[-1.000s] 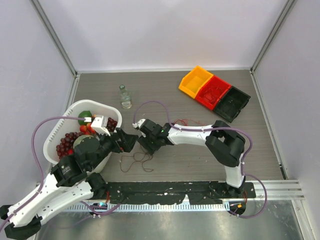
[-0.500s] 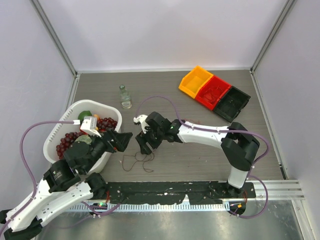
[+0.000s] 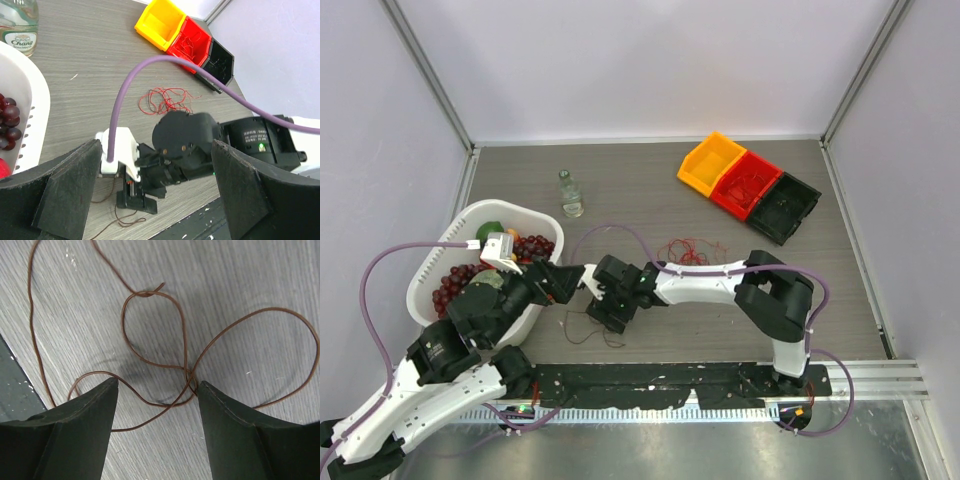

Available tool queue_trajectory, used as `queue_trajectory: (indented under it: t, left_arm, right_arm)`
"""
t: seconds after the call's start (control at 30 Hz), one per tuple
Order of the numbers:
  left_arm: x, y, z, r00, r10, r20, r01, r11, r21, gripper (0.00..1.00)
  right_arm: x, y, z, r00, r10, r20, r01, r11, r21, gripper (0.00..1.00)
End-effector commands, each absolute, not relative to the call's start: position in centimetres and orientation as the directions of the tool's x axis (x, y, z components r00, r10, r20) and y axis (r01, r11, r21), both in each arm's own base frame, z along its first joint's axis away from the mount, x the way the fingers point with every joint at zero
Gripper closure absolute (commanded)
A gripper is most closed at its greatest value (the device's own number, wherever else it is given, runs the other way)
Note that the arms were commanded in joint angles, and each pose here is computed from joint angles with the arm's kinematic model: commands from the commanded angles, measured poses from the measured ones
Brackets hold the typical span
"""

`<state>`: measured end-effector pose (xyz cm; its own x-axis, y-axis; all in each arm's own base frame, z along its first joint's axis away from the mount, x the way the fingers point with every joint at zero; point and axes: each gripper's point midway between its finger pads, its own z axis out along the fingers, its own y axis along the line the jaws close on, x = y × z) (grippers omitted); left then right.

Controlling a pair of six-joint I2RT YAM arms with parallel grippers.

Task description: Untangle the cables

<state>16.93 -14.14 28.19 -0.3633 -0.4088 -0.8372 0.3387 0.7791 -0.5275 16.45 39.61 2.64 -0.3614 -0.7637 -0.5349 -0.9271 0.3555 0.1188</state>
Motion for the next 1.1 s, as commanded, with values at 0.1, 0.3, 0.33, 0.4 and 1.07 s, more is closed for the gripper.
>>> queue_trajectory:
  t: [0.1,0.3,0.33,0.4,1.07]
  left_arm:
    - [17.0,-13.6,30.2,-0.322,-0.45,-0.833,0.344,0.764,-0.546,0.06]
    - [17.0,-13.4,30.6,-0.314,-0.457,-0.833,0.343,0.763,-0.548,0.06]
    - [17.0,-13.4,30.6,-0.313,-0.457,-0.833,0.342,0.763,-0.548,0.06]
    - [17.0,-13.3,30.6,-0.31,-0.459,-0.833,0.339,0.765,-0.548,0.06]
    - [16.8,-13.0,30.7,-0.293,-0.468,-0.834,0.353,0.758,-0.549,0.05]
  right_arm:
    - [17.5,38.4,1.6,-0.313,-0.798,-0.515,-0.926,0.376,-0.02,0.39]
    - [21.0,36.7,1.6,-0.333,-0.783,-0.525,-0.831,0.507,-0.229,0.81]
    - [21.2,36.5,1.6,-0.339,-0.778,-0.529,-0.82,0.52,-0.239,0.86]
    - [21.6,36.7,2.4,-0.348,-0.752,-0.56,-0.8,0.55,-0.241,0.99]
    - [36.7,27.0,28.9,-0.371,0.272,-0.888,-0.414,0.807,0.421,0.99]
